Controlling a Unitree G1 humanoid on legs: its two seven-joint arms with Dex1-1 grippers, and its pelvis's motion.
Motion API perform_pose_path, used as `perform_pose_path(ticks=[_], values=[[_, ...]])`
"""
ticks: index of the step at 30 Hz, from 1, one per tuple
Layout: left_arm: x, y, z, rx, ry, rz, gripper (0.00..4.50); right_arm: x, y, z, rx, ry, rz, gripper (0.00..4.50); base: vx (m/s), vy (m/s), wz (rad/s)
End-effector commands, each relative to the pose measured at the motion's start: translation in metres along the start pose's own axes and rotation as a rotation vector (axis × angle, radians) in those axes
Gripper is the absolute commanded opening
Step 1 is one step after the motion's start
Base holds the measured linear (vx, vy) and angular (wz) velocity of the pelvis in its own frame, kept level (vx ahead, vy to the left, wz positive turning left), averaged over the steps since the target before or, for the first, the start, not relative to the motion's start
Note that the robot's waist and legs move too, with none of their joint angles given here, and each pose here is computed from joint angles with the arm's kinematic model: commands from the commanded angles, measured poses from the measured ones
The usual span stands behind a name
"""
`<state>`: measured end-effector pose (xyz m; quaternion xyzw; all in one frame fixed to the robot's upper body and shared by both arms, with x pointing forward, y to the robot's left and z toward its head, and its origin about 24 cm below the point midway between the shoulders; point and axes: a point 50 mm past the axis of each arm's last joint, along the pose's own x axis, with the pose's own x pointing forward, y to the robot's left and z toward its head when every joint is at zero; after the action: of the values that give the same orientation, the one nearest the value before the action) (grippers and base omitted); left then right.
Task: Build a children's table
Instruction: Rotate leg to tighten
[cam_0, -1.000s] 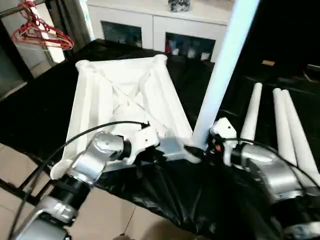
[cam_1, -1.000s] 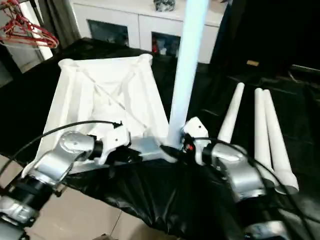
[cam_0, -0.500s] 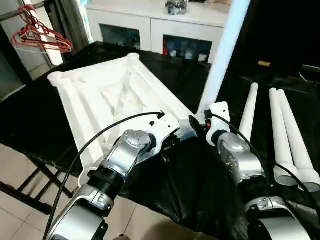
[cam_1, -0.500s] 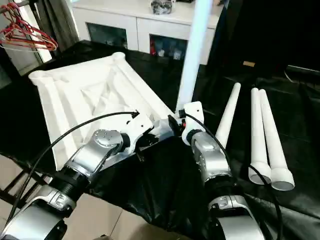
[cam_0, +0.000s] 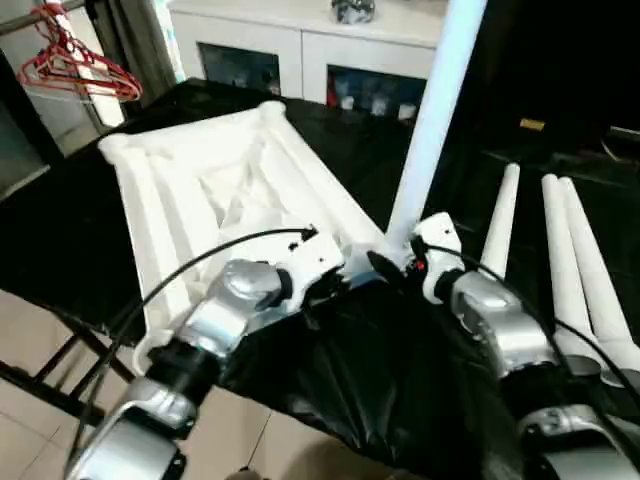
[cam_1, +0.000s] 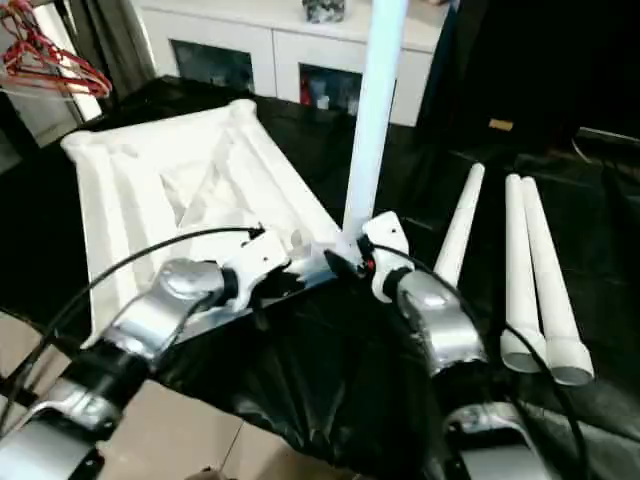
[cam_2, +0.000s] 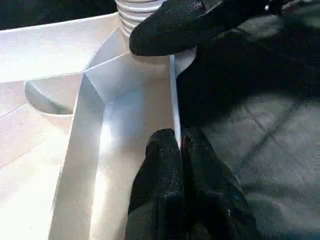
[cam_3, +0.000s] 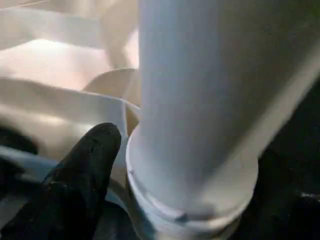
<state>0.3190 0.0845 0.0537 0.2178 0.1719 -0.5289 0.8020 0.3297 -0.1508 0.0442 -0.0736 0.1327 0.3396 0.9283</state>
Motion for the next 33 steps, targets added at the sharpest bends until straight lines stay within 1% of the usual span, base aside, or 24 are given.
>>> perform_pose_path(ticks=[1,4,9,10,11,14,15,16,21,26,28,29,30,32,33], values=[[0.001,-0.008,0.013,0.084,-0.058,-0.094,0.00,-0.002,0.007,0.007,-0.022,-0.027,0.108,3.78,0.000,0.000,0.00],[-0.007,-0.008,0.008,0.101,-0.041,-0.140,0.00,-0.013,0.007,0.008,-0.043,-0.011,0.193,3.78,0.000,0.000,0.00],[-0.016,-0.007,0.001,0.114,-0.012,-0.188,0.00,-0.023,0.006,0.006,-0.073,0.022,0.256,3.78,0.000,0.000,0.00],[-0.020,-0.007,-0.001,0.121,-0.002,-0.218,0.00,-0.027,0.007,0.005,-0.093,0.042,0.295,3.78,0.000,0.000,0.00],[-0.022,-0.007,-0.003,0.124,0.003,-0.230,0.00,-0.028,0.008,0.005,-0.104,0.049,0.311,3.52,0.000,0.000,0.00],[-0.024,-0.007,-0.003,0.128,0.005,-0.239,0.00,-0.030,0.009,0.005,-0.110,0.054,0.325,3.41,0.000,0.000,0.00],[-0.025,-0.007,-0.004,0.129,0.006,-0.242,0.00,-0.030,0.010,0.005,-0.110,0.055,0.329,3.14,0.000,0.000,0.00],[-0.026,-0.006,-0.005,0.130,0.011,-0.249,0.00,-0.030,0.011,0.005,-0.115,0.061,0.338,3.14,0.000,0.000,0.00],[-0.029,-0.006,-0.007,0.130,0.016,-0.259,0.00,-0.029,0.015,0.006,-0.111,0.059,0.353,2.79,0.000,0.000,0.00],[-0.030,-0.005,-0.008,0.123,0.017,-0.259,0.00,-0.028,0.019,0.004,-0.103,0.065,0.375,2.70,0.000,0.000,0.00],[-0.022,0.001,-0.005,0.052,0.006,-0.150,0.00,-0.019,0.020,-0.004,-0.050,0.064,0.285,2.69,0.000,0.000,0.00],[-0.020,0.003,-0.004,0.040,0.004,-0.126,0.00,-0.017,0.020,-0.005,-0.036,0.061,0.259,2.69,0.000,0.000,0.00],[-0.015,0.006,-0.002,0.017,0.000,-0.077,0.00,-0.011,0.019,-0.008,-0.001,0.060,0.195,2.68,0.000,0.000,0.00],[-0.011,0.008,0.000,-0.001,-0.003,-0.040,0.00,-0.006,0.017,-0.009,0.028,0.062,0.135,2.68,0.000,0.000,0.00],[-0.007,0.011,0.002,-0.023,0.002,0.006,0.00,-0.001,0.016,-0.011,0.058,0.061,0.069,2.68,0.000,0.000,0.00]])
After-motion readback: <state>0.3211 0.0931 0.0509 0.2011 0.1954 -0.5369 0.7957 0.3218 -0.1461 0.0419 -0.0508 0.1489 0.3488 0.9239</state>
